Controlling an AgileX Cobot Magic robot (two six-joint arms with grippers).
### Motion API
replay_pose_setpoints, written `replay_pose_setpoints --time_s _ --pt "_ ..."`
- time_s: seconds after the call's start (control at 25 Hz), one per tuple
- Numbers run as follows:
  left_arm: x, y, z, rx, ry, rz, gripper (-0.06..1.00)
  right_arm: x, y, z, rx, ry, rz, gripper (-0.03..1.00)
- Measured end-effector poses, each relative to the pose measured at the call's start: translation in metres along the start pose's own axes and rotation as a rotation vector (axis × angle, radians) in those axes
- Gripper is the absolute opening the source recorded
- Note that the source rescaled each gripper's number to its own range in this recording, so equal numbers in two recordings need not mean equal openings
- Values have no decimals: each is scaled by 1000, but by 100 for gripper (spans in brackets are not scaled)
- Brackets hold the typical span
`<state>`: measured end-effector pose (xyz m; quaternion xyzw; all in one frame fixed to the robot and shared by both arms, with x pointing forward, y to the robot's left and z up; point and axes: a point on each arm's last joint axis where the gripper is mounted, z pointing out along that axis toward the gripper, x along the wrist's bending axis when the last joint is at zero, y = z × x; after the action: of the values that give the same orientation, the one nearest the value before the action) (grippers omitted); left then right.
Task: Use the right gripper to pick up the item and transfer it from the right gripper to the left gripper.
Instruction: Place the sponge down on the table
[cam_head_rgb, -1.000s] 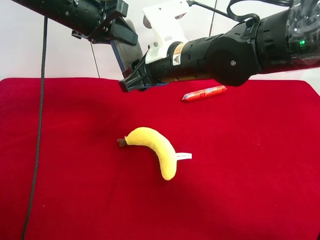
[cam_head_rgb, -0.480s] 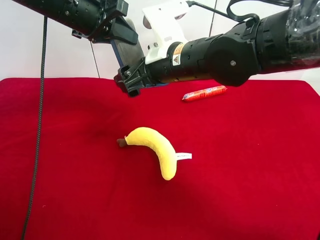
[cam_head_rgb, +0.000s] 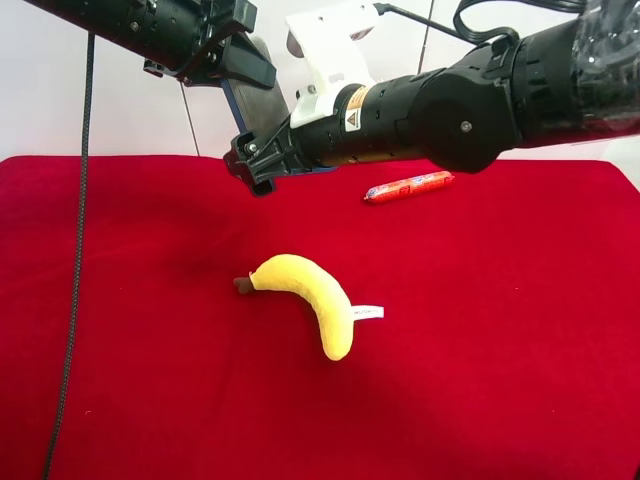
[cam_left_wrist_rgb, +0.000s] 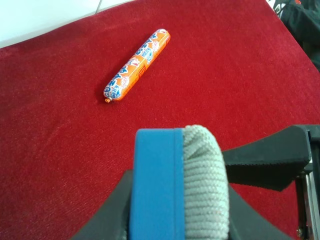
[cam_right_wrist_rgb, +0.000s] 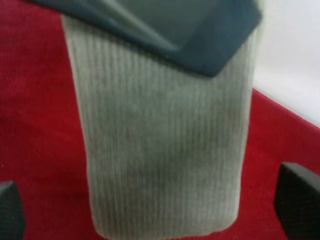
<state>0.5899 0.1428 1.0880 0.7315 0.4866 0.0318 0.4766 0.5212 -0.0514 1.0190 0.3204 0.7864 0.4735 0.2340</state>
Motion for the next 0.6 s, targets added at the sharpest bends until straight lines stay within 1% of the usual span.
replay_pose_setpoints --time_s 0.16,0.28,0.44,0.6 --pt "0 0 0 -1 1 0 2 0 1 -6 29 -2 -7 99" --pt "0 0 0 -2 2 0 2 -1 10 -23 54 -6 -8 99" --pt "0 0 0 -2 2 0 2 -3 24 -61 103 -15 -7 99" --pt "0 0 0 -3 2 0 2 -5 33 -107 182 -26 -12 100"
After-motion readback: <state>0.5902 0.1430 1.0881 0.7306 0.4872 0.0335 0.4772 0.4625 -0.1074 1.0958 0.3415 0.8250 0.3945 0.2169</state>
